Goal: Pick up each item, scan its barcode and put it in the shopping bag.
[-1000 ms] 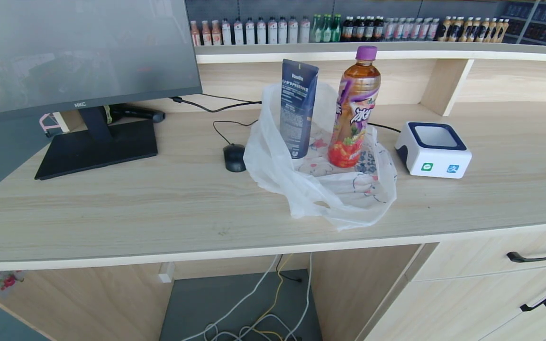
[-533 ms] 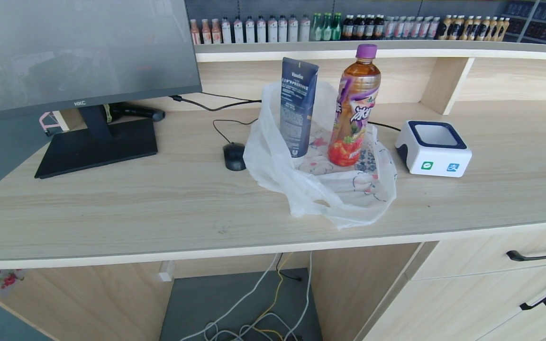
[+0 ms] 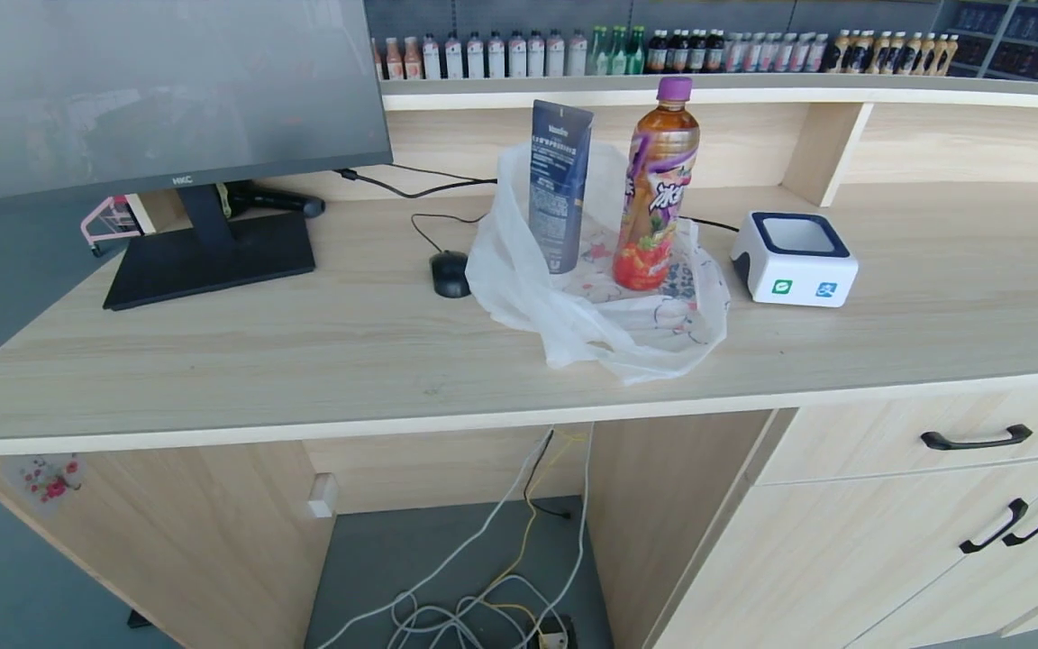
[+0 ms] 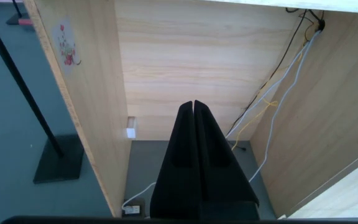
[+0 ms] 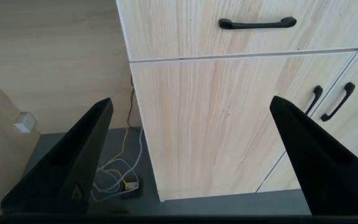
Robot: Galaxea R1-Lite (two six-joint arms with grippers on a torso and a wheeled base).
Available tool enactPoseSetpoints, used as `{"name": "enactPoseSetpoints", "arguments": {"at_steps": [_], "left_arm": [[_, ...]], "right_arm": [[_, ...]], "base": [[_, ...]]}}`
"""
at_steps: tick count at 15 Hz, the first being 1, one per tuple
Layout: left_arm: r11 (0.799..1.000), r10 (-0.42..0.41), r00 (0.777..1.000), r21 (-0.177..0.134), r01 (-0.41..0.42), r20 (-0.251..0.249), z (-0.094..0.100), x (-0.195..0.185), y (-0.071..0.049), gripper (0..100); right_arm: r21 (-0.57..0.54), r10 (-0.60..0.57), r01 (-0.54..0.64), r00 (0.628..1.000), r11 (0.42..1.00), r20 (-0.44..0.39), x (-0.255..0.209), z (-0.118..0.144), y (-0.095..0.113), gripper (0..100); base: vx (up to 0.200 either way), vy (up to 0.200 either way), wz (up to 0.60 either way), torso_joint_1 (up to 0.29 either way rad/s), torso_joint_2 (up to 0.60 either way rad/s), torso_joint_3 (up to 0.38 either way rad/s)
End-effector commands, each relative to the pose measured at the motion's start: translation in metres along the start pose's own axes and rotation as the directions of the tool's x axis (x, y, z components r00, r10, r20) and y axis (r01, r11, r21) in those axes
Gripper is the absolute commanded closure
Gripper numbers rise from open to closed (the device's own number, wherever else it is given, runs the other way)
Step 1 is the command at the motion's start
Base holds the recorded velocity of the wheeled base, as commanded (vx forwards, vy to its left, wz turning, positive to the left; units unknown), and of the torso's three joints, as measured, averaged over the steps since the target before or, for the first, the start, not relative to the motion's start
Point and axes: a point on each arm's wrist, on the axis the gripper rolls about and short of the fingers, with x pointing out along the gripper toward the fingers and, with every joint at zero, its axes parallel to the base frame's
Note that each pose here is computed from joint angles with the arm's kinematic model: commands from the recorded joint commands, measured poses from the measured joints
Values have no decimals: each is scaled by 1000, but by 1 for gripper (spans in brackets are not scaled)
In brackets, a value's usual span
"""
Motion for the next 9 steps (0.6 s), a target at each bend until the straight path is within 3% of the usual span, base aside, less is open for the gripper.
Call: {"name": "enactPoseSetpoints", "arguments": {"at_steps": [1, 9], "left_arm": [[1000, 0, 1000, -1, 0, 0, 0, 0, 0, 100], [1000, 0, 1000, -6, 0, 0, 0, 0, 0, 100]], "right_arm": [[-2, 0, 0, 1000, 1000, -1, 0, 0, 0, 0], [0, 0, 0, 1000, 1000, -1, 0, 0, 0, 0]], "base": [[0, -200, 0, 2, 2, 2], [0, -200, 0, 8, 1, 2]]}}
